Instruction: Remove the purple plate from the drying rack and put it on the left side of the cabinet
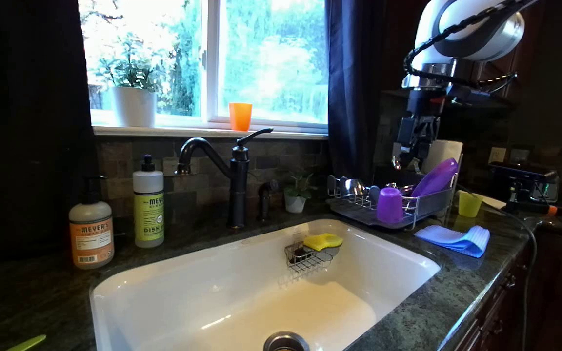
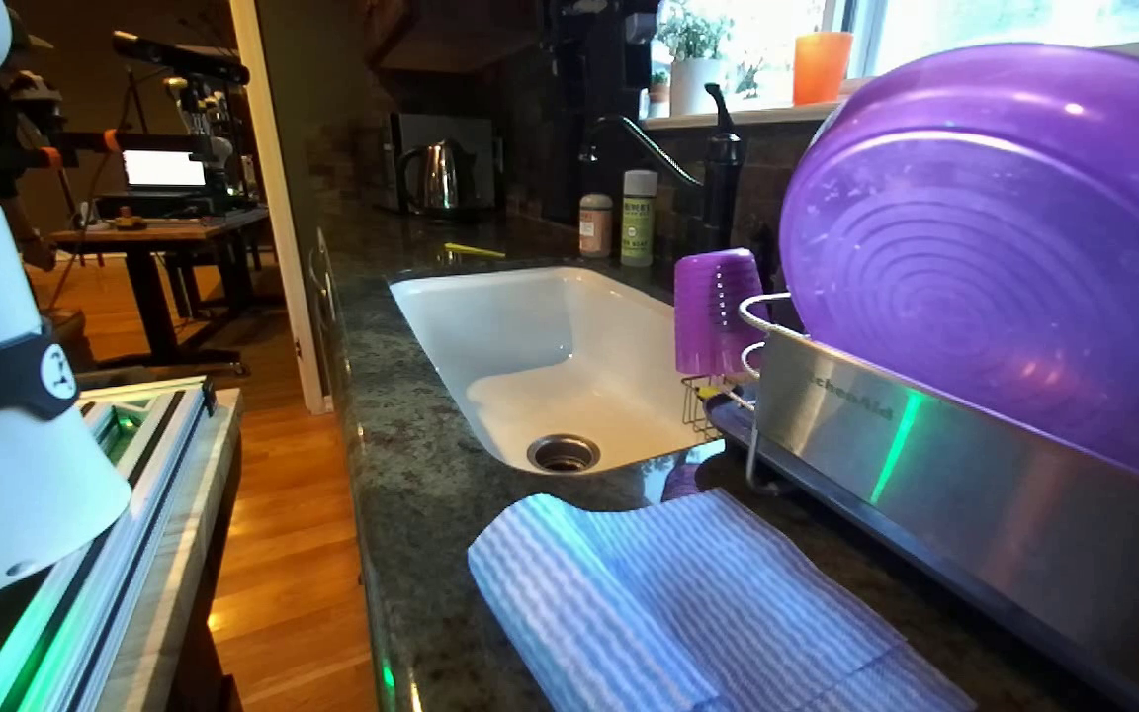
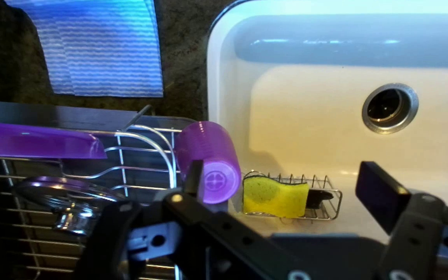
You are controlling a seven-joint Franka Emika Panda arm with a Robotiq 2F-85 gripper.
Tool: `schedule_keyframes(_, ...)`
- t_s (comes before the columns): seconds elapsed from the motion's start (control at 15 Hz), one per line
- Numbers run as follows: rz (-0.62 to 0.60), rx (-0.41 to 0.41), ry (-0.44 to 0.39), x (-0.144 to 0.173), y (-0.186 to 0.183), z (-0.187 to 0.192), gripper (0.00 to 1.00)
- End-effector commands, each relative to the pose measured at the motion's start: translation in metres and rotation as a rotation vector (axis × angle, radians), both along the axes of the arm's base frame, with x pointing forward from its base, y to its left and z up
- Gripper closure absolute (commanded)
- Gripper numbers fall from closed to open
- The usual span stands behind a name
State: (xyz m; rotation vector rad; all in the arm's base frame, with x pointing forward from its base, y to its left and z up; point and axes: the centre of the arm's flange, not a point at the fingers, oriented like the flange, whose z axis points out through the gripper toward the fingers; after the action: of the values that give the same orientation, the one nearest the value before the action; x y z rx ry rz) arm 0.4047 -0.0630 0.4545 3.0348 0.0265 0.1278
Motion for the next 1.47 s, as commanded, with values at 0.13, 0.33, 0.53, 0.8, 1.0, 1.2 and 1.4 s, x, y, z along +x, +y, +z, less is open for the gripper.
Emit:
schedule_keyframes(0.13, -0.297, 0.03, -0.083, -0.013, -0.059, 0.03, 0.0)
schedule_keyframes(0.33, -0.454, 0.061, -0.13, -0.023, -0.087, 0.04, 0.0)
schedule_keyframes(0.53, -0.427, 0.051, -0.132, -0.021, -0.09, 0.042, 0.0)
schedule_keyframes(0.8, -0.565, 0.111, -0.129, -0.016, -0.098, 0.046, 0.0)
schedule_keyframes(1.0, -0.708, 0.144, -0.154, -0.018, -0.129, 0.047, 0.0)
schedule_keyframes(1.2, -0.857, 0.192, -0.168, -0.021, -0.157, 0.045, 0.0)
schedule_keyframes(1.4, -1.007, 0.237, -0.188, -0.027, -0.18, 0.045, 0.0)
